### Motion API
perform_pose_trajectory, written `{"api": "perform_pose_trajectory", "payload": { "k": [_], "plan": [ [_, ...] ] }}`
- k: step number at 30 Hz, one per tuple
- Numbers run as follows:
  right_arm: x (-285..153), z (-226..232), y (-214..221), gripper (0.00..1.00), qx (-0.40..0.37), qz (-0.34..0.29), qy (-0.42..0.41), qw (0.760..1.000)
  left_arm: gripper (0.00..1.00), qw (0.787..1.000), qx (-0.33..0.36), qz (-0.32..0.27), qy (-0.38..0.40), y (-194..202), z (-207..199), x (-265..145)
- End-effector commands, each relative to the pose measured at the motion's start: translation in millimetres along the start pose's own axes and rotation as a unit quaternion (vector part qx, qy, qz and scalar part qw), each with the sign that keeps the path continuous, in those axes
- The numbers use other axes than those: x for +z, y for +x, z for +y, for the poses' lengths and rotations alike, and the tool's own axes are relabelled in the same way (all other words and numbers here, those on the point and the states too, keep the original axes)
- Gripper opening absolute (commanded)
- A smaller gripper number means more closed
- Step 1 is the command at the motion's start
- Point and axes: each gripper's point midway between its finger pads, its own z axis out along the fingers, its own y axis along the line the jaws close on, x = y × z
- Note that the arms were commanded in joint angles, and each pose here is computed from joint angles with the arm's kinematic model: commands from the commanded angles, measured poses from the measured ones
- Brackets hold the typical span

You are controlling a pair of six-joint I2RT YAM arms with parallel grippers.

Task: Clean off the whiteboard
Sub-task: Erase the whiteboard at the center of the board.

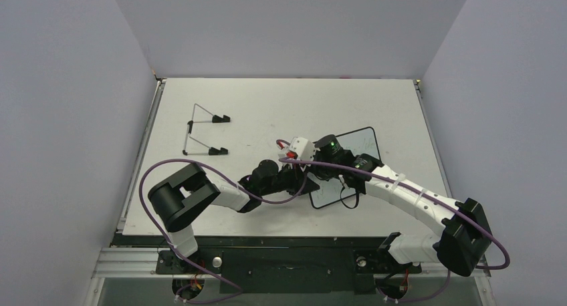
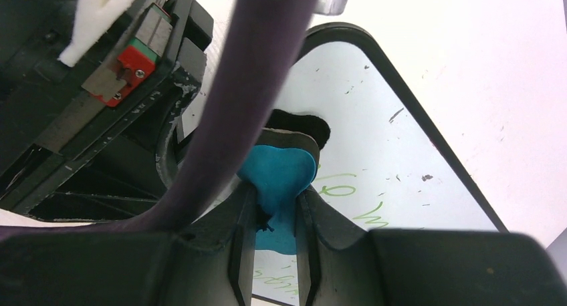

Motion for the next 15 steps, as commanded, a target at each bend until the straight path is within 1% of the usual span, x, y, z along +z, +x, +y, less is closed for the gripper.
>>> {"api": "perform_pose_trajectory", "payload": {
  "k": [1,4,5,9,15],
  "plan": [
    [2,-11,-5,0.00,0.007,-0.009,0.033,0.999,0.00,0.998,0.035,-0.006,0.048,-5,-26,-1],
    [1,-3,-4,0.00,-0.007,-0.007,0.013,1.000,0.00,0.998,0.034,-0.005,0.049,-5,-26,-1],
    [2,4,-6,0.00,-0.018,-0.014,-0.009,1.000,0.00,0.998,0.034,-0.005,0.048,-5,-25,-1],
    [-1,30,-2,0.00,-0.068,-0.007,-0.075,0.995,0.00,0.998,0.033,-0.006,0.049,-5,-26,-1],
    [-1,44,5,0.00,-0.102,0.005,-0.107,0.989,0.00,0.998,0.032,-0.006,0.050,-5,-27,-2]
  ]
}}
